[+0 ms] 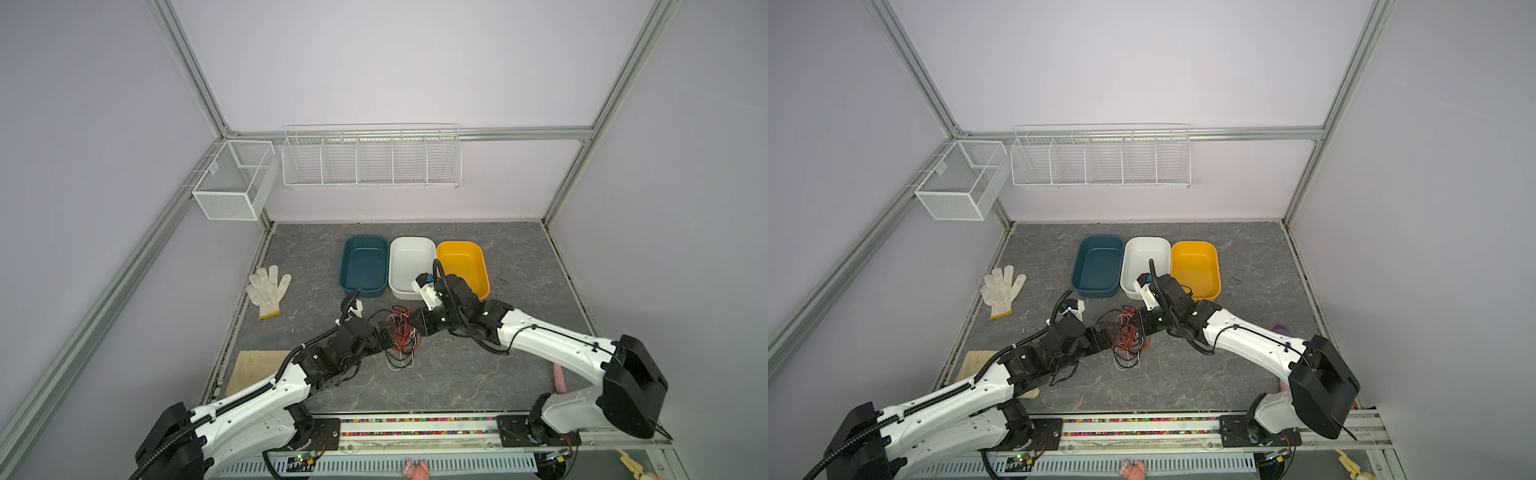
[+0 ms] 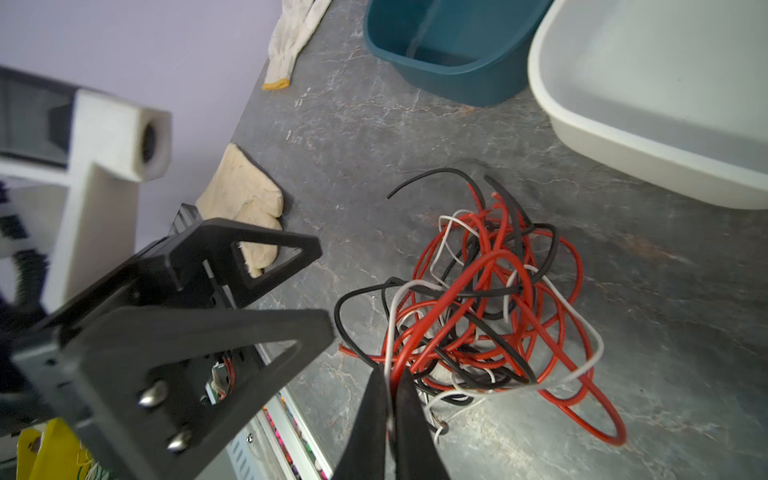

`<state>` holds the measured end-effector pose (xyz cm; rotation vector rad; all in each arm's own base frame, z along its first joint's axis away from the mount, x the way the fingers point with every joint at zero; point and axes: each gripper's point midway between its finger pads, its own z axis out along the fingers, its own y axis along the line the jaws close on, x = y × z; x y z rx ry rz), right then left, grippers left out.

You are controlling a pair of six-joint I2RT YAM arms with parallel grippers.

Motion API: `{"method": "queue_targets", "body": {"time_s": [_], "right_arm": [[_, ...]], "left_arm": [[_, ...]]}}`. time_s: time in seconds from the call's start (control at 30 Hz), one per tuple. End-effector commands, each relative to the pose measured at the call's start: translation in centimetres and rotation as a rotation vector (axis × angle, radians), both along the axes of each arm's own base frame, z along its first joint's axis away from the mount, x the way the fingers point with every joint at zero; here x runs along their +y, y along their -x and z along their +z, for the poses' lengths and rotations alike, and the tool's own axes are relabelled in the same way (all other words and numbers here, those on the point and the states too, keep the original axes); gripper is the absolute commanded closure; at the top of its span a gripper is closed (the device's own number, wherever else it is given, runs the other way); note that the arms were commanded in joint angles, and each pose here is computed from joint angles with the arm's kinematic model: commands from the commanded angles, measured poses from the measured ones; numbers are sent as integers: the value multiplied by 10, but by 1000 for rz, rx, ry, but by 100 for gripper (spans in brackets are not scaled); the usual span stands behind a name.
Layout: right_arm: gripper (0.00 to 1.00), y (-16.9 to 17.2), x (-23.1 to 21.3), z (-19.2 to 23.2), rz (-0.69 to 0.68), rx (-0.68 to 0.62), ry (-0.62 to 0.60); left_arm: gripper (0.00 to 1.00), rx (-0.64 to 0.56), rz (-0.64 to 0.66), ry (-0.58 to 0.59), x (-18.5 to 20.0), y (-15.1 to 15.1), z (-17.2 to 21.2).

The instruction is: Untangle the cables

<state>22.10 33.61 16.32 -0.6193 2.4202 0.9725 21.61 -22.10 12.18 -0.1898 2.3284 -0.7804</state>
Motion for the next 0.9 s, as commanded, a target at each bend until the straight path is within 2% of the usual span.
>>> {"method": "queue_targets", "body": {"time_s": [0.0,0.23,0.47,0.63,0.87], "right_arm": [[94,8,3,30,47,-105,-4],[93,14,-1,45,50,-175,22],[93,9,-13,55,2,-219,38],[93,6,-21,65,-33,-247,44],[94,1,-39,70,-100,-282,77]], "left_arm": [[0,-13,0,73,-18,-5,14],[3,15,-46,61,-38,2,-4],[15,26,-58,68,-43,7,-15],[36,27,-57,65,-40,9,-23],[80,26,-29,50,-28,11,-34]]}}
